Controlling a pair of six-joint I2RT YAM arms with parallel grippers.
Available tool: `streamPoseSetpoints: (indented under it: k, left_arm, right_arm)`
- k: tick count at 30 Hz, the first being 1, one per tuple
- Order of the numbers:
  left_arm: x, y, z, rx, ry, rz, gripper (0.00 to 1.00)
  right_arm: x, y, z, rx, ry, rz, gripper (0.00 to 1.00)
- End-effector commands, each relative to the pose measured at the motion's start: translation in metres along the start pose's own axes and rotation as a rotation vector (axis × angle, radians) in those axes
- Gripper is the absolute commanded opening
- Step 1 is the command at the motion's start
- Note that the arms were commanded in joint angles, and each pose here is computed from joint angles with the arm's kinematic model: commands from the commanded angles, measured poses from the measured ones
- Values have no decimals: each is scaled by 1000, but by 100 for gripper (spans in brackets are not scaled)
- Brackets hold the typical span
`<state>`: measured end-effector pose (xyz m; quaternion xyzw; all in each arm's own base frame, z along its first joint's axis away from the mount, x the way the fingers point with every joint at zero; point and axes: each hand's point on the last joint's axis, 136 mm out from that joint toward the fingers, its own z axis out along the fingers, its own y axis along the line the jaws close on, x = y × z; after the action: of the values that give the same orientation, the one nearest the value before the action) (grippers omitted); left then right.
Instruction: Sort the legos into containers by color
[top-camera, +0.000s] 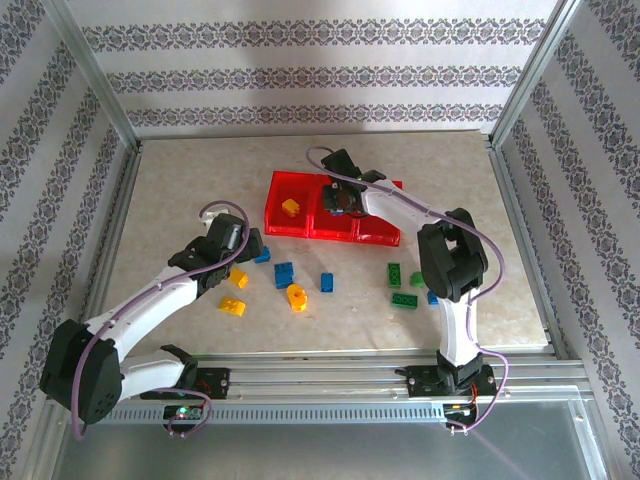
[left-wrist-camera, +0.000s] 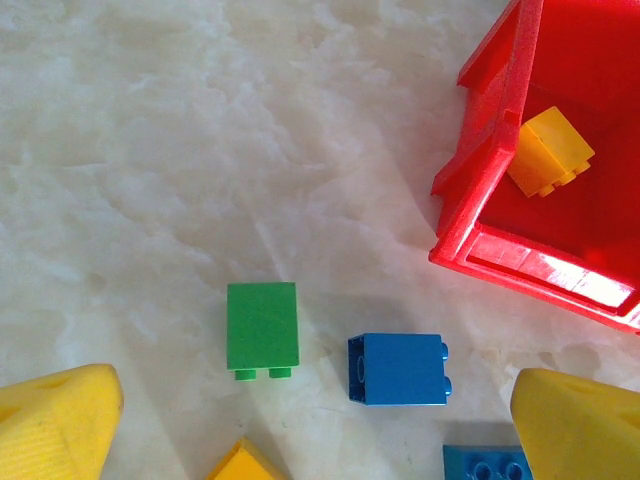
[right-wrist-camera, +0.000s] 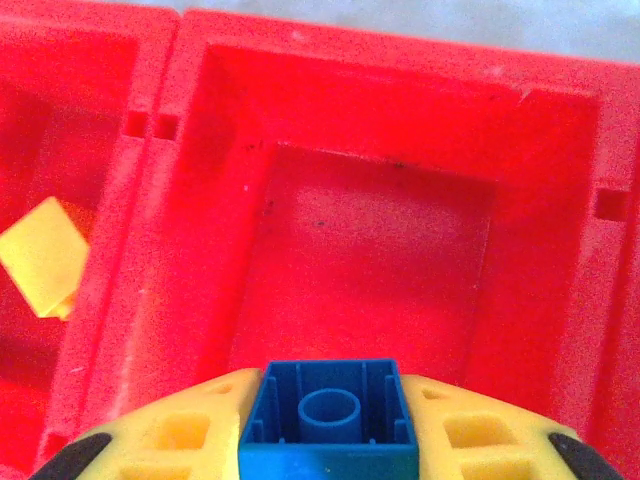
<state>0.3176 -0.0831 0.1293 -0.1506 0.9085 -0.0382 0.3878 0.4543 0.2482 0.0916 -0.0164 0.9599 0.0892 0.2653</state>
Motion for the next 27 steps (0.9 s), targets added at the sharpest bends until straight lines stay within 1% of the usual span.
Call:
streamPoseSetpoints:
  k: [1, 5, 9, 12, 18, 23, 27]
  left_arm:
    - [-1, 4, -1, 0, -5, -25, 100]
    - [-1, 5, 0, -4, -4, -28, 100]
    - [-2, 6, 0, -5, -3, -29, 100]
    - [-2, 8, -1, -10, -3, -29, 100]
    - [-1, 10, -1, -16, 2, -24, 100]
    - [2, 11, 0, -19, 17, -12, 100]
    - [6, 14, 0, -31, 34, -1, 100]
  right_arm:
    - [3, 2, 8, 1, 32, -17, 29]
    - [3, 3, 12, -3, 37, -16, 35]
    - [3, 3, 13, -4, 41, -16, 44]
    - [1, 4, 10, -6, 38, -15, 49]
    - [-3, 7, -1, -20, 23, -9, 52]
    - [-10, 11, -21, -48, -7, -4, 54]
    - [-14, 13, -38, -71, -35, 8, 58]
